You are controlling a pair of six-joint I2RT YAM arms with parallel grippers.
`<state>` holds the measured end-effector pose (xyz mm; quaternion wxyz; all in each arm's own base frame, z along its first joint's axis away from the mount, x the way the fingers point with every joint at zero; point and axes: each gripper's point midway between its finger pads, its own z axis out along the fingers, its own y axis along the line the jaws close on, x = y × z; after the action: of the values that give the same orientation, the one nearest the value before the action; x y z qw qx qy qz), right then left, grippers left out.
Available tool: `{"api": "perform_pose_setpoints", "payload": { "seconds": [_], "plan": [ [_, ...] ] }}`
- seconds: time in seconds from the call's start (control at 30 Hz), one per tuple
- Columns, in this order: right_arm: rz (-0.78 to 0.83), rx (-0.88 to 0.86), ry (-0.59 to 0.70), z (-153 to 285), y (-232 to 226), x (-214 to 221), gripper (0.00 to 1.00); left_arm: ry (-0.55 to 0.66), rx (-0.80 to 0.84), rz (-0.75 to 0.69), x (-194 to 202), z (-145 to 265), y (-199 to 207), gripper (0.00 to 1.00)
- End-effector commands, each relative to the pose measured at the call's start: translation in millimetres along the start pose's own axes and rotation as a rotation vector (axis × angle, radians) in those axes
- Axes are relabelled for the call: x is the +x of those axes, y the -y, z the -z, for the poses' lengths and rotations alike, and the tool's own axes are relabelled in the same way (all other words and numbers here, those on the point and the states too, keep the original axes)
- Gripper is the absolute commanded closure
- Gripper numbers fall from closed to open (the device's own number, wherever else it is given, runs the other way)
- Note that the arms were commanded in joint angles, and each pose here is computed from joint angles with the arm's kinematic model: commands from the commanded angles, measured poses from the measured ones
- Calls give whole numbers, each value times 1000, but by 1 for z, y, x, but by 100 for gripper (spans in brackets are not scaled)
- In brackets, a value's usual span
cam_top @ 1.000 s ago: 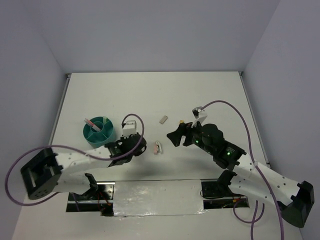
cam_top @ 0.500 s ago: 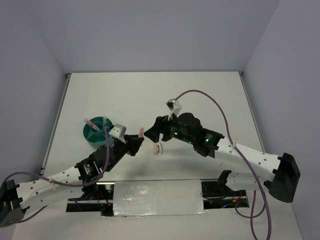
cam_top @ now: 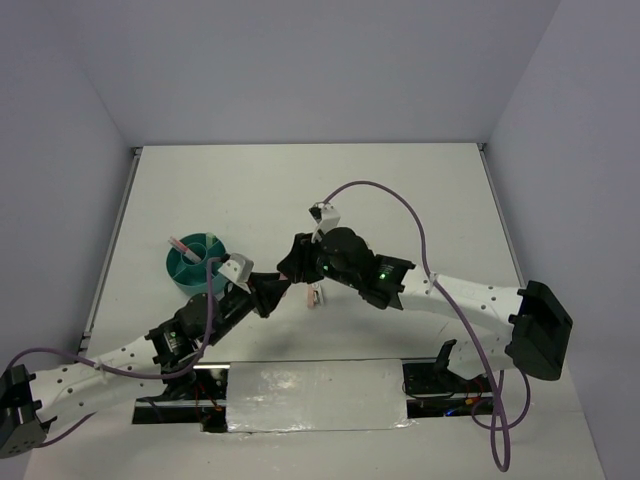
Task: Sort the stationery into containers
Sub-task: Pick up the pen from the center of the board, then place the pen in the storage box.
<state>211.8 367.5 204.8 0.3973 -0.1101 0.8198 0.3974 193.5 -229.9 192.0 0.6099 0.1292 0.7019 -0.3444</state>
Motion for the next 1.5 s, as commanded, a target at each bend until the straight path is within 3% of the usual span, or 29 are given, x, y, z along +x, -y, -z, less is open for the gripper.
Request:
{"api": "perform_pose_setpoints", "payload": {
  "seconds": [0.0,0.03,0.07,0.13,0.2,0.23,0.27,0.3,0.33,0.47,0.5,0.53,0.6,0.63,0.67,0.83,0.87,1.03,1.27,1.47],
  "plan": [
    [-10,-36,97,-1,-22,-33,57,81,53,4,-20,0,11,100],
    [-8,-41,91,-1,-22,-31,62,86,50,6,-21,0,11,100],
    [-6,-51,89,-1,-24,-31,77,83,49,5,-21,0,11,100],
    [-10,-66,75,-1,-25,-26,94,87,23,8,-24,-1,7,100],
    [-3,-90,77,1,-28,-25,100,74,-17,11,-24,-1,2,90],
    [7,-131,91,3,-35,-29,100,83,-25,17,-34,-3,4,80],
    [26,-154,93,4,-38,-28,100,40,-58,6,-29,-2,-1,32],
    [84,-178,110,5,-41,-32,100,24,-96,32,-30,-1,-5,4],
    [115,-216,142,6,-49,-39,100,54,-176,59,-54,-1,-12,1],
    [264,-300,247,-1,-52,-69,100,-55,-515,172,-79,31,-46,1],
    [299,-291,279,-6,-43,-83,100,-180,-637,100,-63,59,-67,1],
    [312,-290,270,-22,-37,-83,100,-131,-715,120,-96,71,-71,1],
    [381,-360,279,-37,-50,-100,100,-90,-864,205,-112,101,-86,1],
    [395,-360,233,-63,-43,-89,100,-112,-943,166,-123,132,-98,1],
    [420,-402,260,-70,-59,-106,100,-53,-994,151,-136,146,-107,1],
    [459,-570,205,-131,-84,-90,100,137,-974,181,-164,175,-122,1],
    [470,-581,243,-136,-95,-104,100,141,-969,116,-166,177,-126,1],
    [513,-580,233,-180,-106,-100,100,193,-814,151,-164,170,-117,1],
    [598,-534,199,-214,-107,-84,100,101,-832,124,-144,161,-116,1],
    [576,-508,149,-232,-100,-66,100,44,-864,82,-138,154,-116,1]
  ]
}}
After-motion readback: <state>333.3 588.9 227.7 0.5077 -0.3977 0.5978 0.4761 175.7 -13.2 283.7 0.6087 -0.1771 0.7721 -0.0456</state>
